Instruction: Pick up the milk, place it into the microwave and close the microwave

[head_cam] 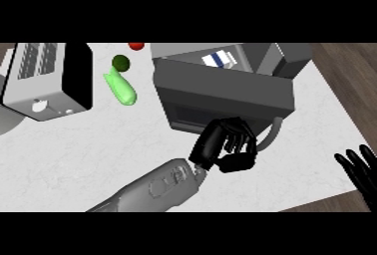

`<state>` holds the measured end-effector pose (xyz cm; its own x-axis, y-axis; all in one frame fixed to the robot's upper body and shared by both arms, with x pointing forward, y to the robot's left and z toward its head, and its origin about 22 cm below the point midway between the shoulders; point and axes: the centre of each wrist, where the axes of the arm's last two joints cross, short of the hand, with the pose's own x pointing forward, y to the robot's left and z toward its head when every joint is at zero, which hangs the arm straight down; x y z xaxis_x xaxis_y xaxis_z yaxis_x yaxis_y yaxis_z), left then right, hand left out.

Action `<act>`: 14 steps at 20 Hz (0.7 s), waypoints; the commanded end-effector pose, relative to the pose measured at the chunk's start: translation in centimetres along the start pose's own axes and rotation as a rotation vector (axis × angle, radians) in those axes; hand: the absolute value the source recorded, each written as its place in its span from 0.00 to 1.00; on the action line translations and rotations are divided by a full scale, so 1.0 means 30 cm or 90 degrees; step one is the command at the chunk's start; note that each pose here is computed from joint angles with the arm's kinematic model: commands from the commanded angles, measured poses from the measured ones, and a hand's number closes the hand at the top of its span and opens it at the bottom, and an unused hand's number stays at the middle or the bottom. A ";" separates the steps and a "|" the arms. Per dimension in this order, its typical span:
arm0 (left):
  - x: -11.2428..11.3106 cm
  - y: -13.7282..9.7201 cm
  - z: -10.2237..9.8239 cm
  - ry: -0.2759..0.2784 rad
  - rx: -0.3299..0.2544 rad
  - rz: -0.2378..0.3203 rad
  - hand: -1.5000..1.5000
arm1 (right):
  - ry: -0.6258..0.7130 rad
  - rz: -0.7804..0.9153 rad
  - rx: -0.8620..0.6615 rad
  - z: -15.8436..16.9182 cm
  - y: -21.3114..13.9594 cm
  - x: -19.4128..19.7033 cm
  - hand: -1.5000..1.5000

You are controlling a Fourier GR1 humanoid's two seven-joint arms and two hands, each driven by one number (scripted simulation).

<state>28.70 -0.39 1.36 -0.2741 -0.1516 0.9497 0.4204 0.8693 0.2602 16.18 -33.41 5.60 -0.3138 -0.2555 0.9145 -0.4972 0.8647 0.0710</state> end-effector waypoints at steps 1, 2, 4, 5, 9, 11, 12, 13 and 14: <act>0.006 0.041 -0.062 -0.005 0.051 -0.002 1.00 | -0.005 -0.002 -0.004 -0.016 0.006 0.029 0.00; 0.039 0.043 -0.087 -0.010 0.047 0.012 1.00 | 0.003 -0.006 -0.005 -0.018 -0.005 0.024 0.00; 0.042 0.059 -0.113 -0.007 0.053 0.008 1.00 | 0.003 0.012 0.007 -0.022 -0.007 0.059 0.00; 0.046 0.070 -0.126 -0.005 0.066 0.012 1.00 | 0.007 -0.003 0.009 -0.019 -0.007 0.040 0.00; 0.051 0.091 -0.154 -0.002 0.088 0.028 1.00 | 0.000 0.004 0.008 -0.039 -0.014 0.061 0.00; 0.063 0.122 -0.188 0.003 0.102 0.046 1.00 | -0.005 0.012 0.000 -0.051 -0.016 0.081 0.00; 0.055 0.129 -0.190 0.010 0.108 0.054 1.00 | -0.005 0.001 0.002 -0.043 0.000 0.079 0.00; 0.046 0.136 -0.192 0.007 0.112 0.053 1.00 | -0.001 0.010 0.012 -0.057 0.000 0.081 0.00; 0.076 0.143 -0.217 -0.001 0.118 0.059 1.00 | 0.002 -0.001 0.004 -0.041 -0.014 0.078 0.00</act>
<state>33.80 -0.10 4.04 -0.2257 -0.0998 0.9691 0.3199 0.9320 0.1705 16.67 -33.59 7.96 -0.3169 -0.2507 0.9147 -0.5022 0.8625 0.0624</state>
